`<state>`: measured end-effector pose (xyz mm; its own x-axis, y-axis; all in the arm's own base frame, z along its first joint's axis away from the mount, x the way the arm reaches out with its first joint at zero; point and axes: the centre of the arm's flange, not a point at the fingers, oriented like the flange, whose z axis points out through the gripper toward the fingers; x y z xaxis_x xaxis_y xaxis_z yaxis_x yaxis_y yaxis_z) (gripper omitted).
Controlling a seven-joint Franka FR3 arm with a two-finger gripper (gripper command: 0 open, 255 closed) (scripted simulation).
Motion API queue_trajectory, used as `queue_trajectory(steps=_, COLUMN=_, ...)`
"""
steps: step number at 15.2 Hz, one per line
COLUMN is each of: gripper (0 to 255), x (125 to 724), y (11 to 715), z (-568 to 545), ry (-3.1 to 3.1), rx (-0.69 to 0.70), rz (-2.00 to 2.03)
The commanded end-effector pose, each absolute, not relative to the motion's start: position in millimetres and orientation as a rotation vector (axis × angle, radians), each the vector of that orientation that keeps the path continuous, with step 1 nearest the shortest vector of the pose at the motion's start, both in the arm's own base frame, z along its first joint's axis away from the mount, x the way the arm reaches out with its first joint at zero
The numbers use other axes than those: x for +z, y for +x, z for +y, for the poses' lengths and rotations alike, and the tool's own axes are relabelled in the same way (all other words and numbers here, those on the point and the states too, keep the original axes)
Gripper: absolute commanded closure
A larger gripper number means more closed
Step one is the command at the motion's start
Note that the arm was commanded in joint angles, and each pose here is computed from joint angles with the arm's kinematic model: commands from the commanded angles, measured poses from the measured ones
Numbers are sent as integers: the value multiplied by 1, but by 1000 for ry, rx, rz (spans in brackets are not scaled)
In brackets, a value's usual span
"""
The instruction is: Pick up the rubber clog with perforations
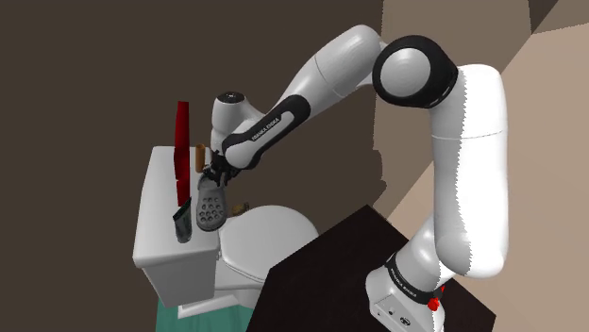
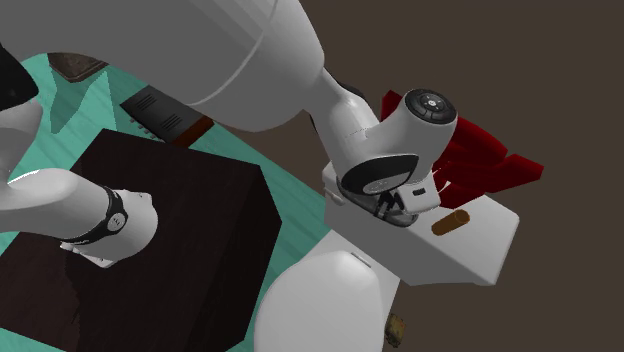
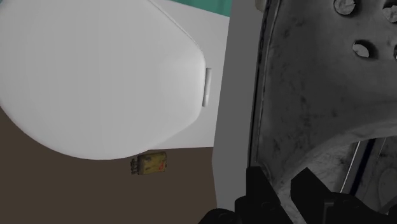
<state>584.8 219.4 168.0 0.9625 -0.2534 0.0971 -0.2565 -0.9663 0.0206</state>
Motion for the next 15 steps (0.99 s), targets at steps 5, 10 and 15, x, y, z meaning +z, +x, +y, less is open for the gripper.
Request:
queue_trajectory(steps=5, gripper=255, x=199, y=585, z=220, ry=3080, rx=147, rz=-400)
queue_trajectory(steps=10, gripper=255, x=225, y=585, z=220, ry=3080, rx=147, rz=-400)
queue_trajectory(steps=15, gripper=255, x=242, y=585, z=220, ry=3080, rx=147, rz=-400)
